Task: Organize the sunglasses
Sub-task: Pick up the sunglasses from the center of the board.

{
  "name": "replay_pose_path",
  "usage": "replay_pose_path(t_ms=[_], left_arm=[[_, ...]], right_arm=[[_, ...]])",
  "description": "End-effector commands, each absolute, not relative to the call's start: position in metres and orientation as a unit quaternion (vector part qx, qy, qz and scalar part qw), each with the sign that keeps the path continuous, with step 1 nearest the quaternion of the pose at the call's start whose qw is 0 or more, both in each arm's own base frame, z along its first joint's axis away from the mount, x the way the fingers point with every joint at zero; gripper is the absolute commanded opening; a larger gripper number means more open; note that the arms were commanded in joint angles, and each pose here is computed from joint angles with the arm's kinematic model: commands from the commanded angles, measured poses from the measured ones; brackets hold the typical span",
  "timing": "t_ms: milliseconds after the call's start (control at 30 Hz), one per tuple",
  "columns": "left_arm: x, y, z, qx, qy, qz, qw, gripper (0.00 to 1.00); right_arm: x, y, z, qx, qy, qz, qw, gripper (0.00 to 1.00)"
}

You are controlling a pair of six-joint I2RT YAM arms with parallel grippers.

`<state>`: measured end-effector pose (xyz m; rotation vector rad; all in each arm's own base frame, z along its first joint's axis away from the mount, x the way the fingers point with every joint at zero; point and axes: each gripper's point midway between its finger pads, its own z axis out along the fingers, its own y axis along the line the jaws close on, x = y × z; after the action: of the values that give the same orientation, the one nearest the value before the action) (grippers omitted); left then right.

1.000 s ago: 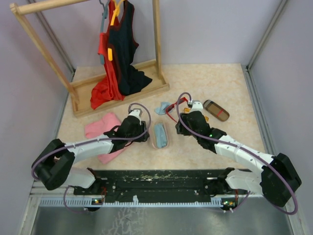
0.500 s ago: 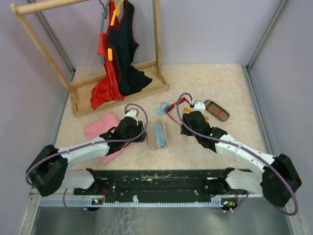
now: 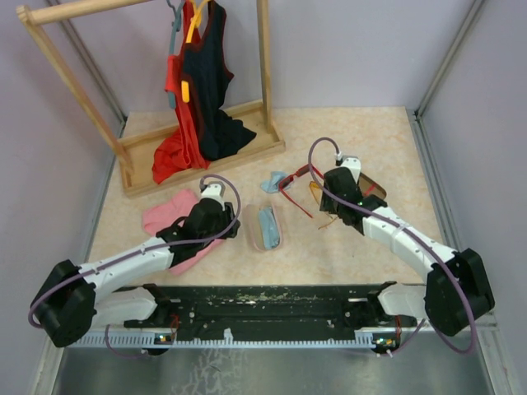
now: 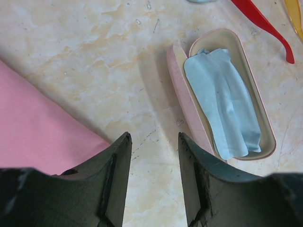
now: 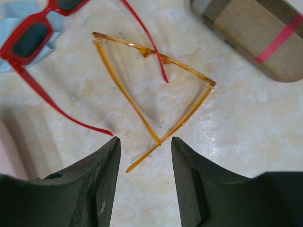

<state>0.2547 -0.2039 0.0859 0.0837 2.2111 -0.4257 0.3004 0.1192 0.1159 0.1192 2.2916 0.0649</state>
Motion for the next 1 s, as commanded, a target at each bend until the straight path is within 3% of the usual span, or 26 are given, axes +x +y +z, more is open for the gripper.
replay_pose_path(t_ms=[0,367,700,967], left_arm=[[0.256,-0.194,0.092,0.033,0.881,-0.157,0.444,0.51],[0.255,-0.201,0.098,0.037,0.877,-0.178,0.445,0.5],[0.254,-0.202,0.103,0.037,0.872,-0.186,0.451,0.5],[0.254,-0.202,0.111,0.035,0.868,-0.192,0.456,0.51]], right_arm=[[0.318,0.097,0.126,0.078,0.908,-0.007,0.412,0.48],[0.333,0.076,0.083,0.163,0.912,0.007,0.375,0.48],[0.335,0.076,0.054,0.234,0.9,0.089,0.357,0.48],[0.336,0.067,0.036,0.247,0.904,0.08,0.339,0.4]])
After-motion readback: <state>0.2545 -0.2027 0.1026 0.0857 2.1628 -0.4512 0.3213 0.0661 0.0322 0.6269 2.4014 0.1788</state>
